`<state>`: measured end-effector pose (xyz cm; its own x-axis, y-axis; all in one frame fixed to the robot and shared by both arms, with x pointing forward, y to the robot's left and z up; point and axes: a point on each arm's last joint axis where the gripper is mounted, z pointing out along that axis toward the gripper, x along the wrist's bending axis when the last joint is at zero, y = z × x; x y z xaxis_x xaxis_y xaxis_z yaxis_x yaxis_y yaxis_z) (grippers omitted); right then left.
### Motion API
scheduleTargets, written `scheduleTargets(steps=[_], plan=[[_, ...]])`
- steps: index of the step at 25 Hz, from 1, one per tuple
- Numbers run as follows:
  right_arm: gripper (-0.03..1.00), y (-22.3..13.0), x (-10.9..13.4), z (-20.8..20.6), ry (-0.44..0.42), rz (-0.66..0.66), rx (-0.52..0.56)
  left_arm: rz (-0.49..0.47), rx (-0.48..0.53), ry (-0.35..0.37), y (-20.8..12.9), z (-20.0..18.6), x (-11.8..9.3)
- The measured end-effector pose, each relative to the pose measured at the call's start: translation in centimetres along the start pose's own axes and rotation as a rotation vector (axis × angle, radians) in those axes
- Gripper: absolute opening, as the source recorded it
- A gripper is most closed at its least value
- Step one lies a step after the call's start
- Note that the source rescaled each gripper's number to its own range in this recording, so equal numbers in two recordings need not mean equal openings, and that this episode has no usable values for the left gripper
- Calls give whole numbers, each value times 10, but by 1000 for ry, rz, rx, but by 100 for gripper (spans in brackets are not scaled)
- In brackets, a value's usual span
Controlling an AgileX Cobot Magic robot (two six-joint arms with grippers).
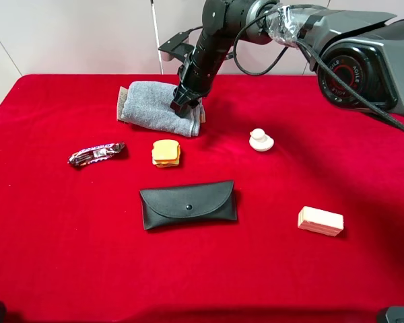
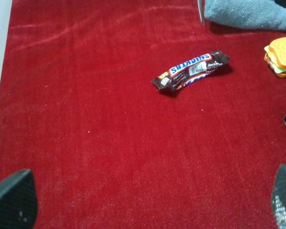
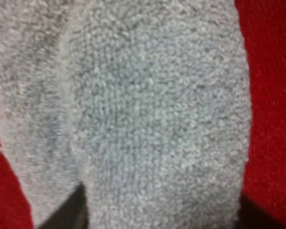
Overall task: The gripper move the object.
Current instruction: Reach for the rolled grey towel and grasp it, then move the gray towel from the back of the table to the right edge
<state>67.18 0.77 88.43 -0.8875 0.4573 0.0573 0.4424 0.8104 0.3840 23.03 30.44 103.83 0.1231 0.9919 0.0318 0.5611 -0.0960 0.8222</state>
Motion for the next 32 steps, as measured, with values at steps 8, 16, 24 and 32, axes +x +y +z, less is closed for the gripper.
scheduleTargets(steps=[8, 16, 24, 32], plan=[[0, 0, 0, 0, 1, 1, -1, 0, 0, 0, 0, 0, 0], [0, 0, 0, 0, 1, 1, 0, 0, 0, 0, 0, 0, 0], [0, 0, 0, 0, -1, 1, -3, 0, 0, 0, 0, 0, 0], [0, 4, -1, -7, -18, -7, -19, 0, 0, 0, 0, 0, 0]])
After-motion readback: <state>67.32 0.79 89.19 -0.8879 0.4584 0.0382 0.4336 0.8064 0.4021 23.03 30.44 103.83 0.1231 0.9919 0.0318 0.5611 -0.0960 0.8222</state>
